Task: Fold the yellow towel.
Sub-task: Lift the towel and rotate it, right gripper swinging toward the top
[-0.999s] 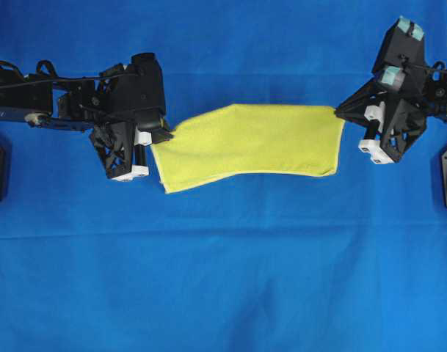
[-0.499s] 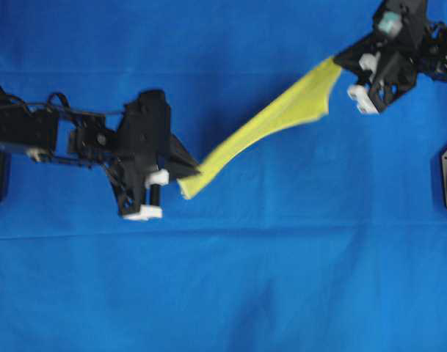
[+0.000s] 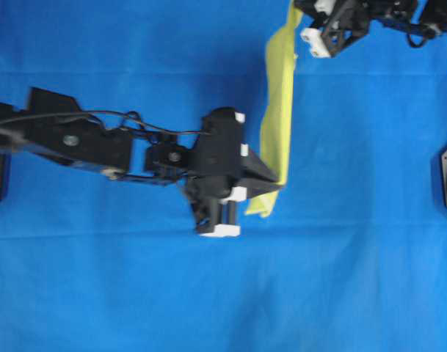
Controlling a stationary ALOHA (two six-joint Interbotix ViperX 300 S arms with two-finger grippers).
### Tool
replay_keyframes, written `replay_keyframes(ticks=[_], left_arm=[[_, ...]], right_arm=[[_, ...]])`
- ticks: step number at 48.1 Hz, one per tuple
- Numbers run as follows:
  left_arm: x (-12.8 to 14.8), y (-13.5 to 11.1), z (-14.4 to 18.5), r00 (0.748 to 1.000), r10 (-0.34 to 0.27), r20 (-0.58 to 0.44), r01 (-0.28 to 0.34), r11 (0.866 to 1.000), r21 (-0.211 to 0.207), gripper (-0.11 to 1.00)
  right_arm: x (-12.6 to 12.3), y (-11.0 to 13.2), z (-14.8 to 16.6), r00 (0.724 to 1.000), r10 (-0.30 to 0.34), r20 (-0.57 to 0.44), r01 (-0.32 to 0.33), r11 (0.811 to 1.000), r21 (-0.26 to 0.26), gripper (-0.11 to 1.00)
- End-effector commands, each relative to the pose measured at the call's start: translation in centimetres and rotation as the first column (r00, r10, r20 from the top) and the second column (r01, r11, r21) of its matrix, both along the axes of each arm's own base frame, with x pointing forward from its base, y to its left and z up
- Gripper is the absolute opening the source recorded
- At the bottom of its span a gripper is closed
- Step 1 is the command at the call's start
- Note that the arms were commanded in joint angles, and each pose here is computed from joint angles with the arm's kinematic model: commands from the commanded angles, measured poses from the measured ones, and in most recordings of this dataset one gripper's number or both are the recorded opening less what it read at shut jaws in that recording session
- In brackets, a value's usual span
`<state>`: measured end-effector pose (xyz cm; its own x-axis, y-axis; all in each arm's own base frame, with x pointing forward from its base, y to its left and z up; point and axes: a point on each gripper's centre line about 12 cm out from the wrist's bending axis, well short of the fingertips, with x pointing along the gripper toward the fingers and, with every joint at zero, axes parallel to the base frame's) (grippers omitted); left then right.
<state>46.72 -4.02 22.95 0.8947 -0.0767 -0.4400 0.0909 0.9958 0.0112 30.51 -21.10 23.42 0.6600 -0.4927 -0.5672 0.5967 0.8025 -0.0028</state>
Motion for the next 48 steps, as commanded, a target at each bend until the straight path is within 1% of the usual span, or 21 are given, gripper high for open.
replay_keyframes(ticks=[1, 7, 15, 20, 24, 31, 36, 43, 48], left_arm=[[1.2, -2.0, 1.8, 0.997, -0.041, 0.058, 0.041, 0.999, -0.002, 0.03], [1.7, -2.0, 1.7, 0.997, -0.04, 0.065, 0.041, 0.999, 0.0, 0.03], [2.1, -2.1, 1.8, 0.995, -0.04, 0.086, 0.041, 0.999, 0.0, 0.03], [3.3, -2.2, 1.8, 0.99, -0.04, 0.132, 0.04, 0.999, -0.002, 0.03], [4.7, -2.4, 1.8, 0.986, -0.039, 0.159, 0.04, 0.999, -0.003, 0.03], [7.5, -2.7, 1.3, 0.983, -0.039, 0.179, 0.04, 0.999, -0.004, 0.03], [9.5, -3.1, 0.5, 0.982, -0.044, 0.184, 0.045, 0.999, 0.0, 0.03], [10.7, -3.7, -0.5, 0.983, -0.064, 0.171, 0.06, 0.998, 0.03, 0.03], [10.4, -3.7, -1.2, 0.987, -0.064, 0.149, 0.061, 0.998, 0.027, 0.03]], right_arm=[[0.4, -1.8, 1.7, 0.999, -0.024, 0.038, 0.025, 0.999, -0.038, 0.02], [0.8, -2.0, 1.9, 0.999, -0.022, 0.043, 0.024, 0.999, -0.042, 0.02], [0.2, -2.0, 1.7, 0.999, -0.03, 0.033, 0.031, 0.999, -0.041, 0.02], [-1.1, -1.8, 1.4, 0.999, -0.048, 0.024, 0.049, 0.998, -0.036, 0.02], [-2.9, -1.5, 1.2, 0.997, -0.072, 0.021, 0.072, 0.997, -0.032, 0.02], [-5.9, -0.3, 1.1, 0.995, -0.101, 0.023, 0.102, 0.994, -0.034, 0.02], [-7.5, 0.6, 1.0, 0.993, -0.114, 0.021, 0.114, 0.993, -0.033, 0.02], [-8.4, 1.4, 0.5, 0.993, -0.119, 0.004, 0.119, 0.993, -0.024, 0.02], [-8.3, 1.3, -0.5, 0.993, -0.119, -0.015, 0.119, 0.993, -0.006, 0.02]])
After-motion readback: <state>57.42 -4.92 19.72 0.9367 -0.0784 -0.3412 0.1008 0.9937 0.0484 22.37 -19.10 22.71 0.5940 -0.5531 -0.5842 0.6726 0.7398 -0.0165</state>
